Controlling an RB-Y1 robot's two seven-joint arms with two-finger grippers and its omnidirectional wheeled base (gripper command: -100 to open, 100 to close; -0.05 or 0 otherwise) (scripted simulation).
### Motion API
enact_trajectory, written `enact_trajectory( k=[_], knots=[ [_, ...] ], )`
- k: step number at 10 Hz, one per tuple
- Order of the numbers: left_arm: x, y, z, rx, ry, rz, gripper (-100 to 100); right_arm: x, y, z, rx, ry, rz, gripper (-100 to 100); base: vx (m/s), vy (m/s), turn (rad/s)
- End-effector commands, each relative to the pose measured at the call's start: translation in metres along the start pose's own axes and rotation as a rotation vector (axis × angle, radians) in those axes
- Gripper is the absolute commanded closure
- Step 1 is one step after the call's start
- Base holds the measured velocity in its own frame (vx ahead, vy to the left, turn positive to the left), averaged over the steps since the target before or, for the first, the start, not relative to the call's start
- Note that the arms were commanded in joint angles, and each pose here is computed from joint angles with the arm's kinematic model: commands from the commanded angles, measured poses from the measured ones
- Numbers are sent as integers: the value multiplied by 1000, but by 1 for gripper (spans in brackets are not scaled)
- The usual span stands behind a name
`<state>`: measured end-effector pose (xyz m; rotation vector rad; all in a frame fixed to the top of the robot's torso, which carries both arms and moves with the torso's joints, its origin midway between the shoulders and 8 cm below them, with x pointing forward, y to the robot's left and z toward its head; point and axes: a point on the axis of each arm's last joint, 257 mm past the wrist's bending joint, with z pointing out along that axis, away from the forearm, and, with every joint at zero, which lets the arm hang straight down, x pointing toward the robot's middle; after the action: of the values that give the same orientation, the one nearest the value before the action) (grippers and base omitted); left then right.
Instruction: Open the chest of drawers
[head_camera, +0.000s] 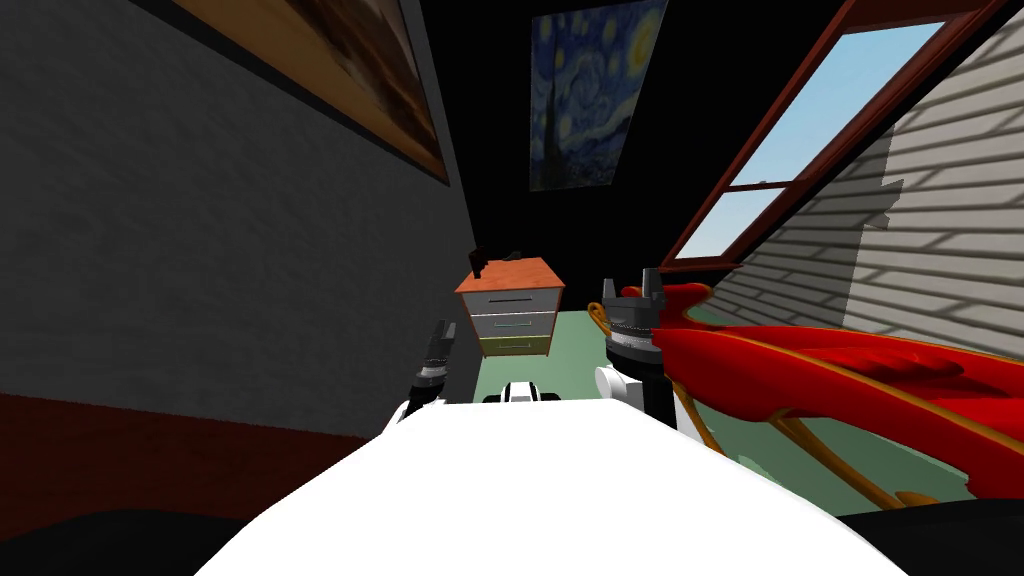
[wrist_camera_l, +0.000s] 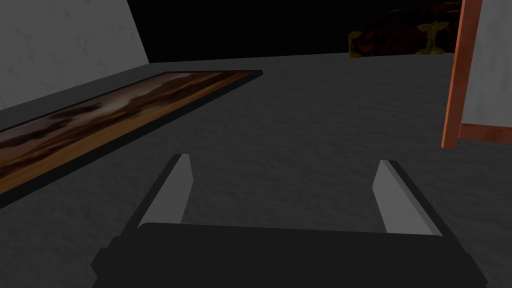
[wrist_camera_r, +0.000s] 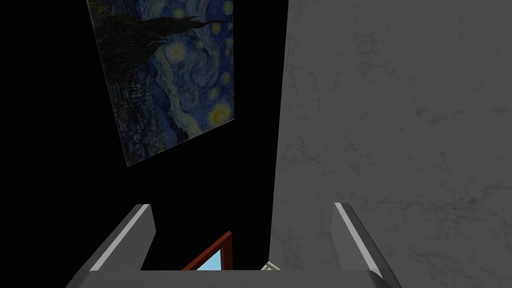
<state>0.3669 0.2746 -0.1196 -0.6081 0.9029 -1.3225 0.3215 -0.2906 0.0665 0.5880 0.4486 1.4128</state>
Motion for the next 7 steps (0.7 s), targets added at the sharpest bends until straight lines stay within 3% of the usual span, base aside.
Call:
enact_trajectory(
  k=[1,7],
  knots=[
    [-1,15,-16,-14,6,5,-100,0,0,0,0,0,0,0,130,-30,-21],
    [0,42,-51,-42,14,13,-100,0,0,0,0,0,0,0,137,-23,-21]
  ],
)
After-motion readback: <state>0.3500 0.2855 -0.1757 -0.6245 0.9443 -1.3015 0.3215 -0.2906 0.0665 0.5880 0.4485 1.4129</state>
